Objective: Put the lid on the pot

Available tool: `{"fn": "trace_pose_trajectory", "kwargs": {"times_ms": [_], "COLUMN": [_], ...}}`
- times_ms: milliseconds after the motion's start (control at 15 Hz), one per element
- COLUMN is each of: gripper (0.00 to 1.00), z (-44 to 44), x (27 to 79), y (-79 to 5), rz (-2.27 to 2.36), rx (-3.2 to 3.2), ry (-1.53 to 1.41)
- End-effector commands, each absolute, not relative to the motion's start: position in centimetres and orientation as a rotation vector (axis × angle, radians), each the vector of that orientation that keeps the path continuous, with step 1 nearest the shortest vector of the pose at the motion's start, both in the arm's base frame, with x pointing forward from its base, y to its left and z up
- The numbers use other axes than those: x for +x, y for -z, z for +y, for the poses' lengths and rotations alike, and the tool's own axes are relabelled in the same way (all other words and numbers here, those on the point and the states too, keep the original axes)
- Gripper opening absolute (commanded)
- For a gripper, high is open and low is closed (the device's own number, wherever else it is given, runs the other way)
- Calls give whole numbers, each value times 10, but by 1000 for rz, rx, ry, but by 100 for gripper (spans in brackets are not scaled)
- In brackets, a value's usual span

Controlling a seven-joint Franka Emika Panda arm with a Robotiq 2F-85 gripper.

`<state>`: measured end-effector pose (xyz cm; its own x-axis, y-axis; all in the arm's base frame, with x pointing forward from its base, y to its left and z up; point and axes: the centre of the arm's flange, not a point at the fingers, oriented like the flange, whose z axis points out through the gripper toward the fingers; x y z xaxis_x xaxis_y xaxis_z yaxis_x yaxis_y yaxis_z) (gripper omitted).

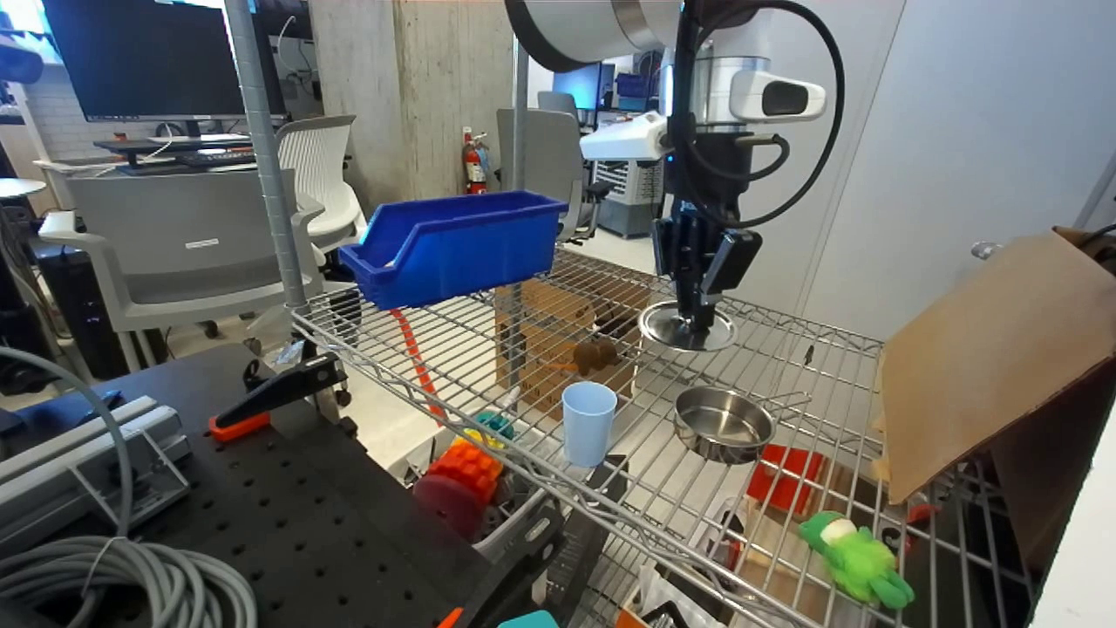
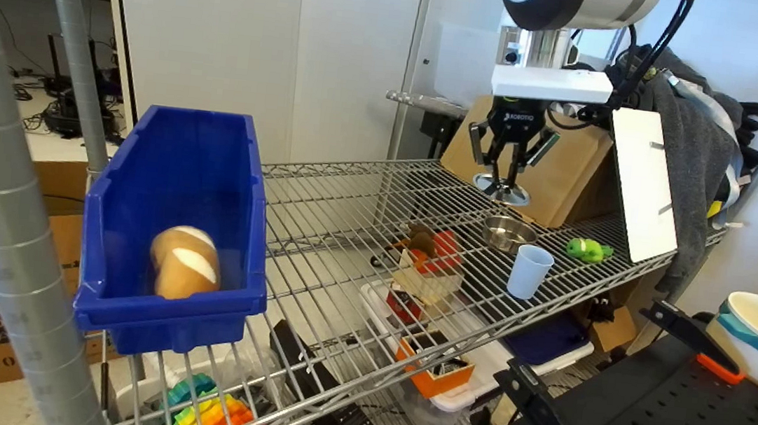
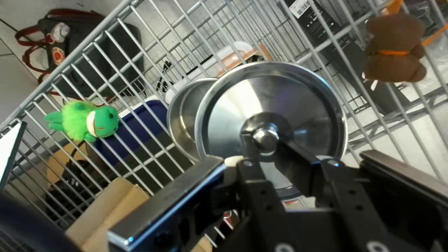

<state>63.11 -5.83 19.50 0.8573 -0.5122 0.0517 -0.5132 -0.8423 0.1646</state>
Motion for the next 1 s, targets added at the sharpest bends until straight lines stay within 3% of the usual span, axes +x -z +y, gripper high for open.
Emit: {"fn": "trace_pose_trajectory", "kwargs": {"times_ms": [0, 933], "gripper": [6, 6], "z": [-77, -115], "x": [650, 662], "y": [-184, -135], "rz": [-871, -1014], "rx": [2819, 2768], "ry": [31, 268]}}
